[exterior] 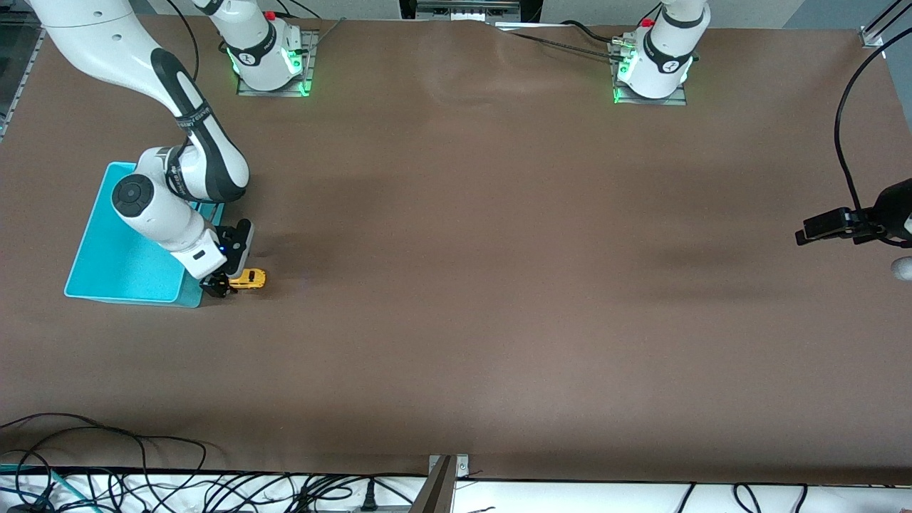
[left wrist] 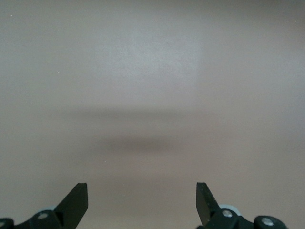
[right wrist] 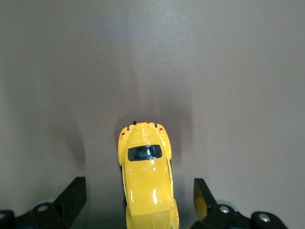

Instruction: Wind up and store yellow beetle car

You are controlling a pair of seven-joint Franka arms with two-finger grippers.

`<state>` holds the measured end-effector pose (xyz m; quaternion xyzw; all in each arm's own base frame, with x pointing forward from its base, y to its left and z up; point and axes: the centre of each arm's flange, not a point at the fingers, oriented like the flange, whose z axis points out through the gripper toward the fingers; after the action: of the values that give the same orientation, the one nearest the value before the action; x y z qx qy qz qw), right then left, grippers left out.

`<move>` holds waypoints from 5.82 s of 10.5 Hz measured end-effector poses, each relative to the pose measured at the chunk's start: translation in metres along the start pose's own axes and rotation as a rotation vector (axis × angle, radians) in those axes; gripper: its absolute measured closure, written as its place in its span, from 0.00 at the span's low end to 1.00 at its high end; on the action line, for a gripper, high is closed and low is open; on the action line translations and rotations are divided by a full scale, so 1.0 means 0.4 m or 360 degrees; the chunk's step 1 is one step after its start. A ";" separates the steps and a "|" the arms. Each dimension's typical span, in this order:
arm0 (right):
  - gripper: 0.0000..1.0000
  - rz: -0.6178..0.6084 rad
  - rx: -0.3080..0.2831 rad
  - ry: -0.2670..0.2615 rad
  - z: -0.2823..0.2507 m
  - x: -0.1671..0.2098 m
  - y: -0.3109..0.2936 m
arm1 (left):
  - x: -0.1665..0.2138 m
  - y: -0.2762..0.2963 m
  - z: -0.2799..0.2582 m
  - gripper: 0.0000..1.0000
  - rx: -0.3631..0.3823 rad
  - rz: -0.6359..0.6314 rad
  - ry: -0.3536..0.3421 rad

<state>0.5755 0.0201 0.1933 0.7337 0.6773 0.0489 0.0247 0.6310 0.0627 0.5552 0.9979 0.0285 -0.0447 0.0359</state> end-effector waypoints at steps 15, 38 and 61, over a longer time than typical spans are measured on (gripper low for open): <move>0.55 -0.0142 0.0300 -0.0048 -0.354 0.102 -0.043 | -0.003 0.000 -0.001 0.00 0.0001 0.0000 -0.0008; 0.55 -0.0960 0.0353 0.0190 -0.128 -0.610 -0.238 | -0.004 0.014 -0.001 0.00 -0.0001 0.0013 -0.0010; 0.00 -0.0614 0.0310 0.0091 -0.478 -0.397 -0.027 | -0.002 0.032 0.001 0.00 -0.0001 0.0030 -0.0013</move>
<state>0.5323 -0.1430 0.3761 0.5876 0.8072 -0.0016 -0.0565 0.6308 0.0498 0.5558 0.9980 0.0188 -0.0483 0.0368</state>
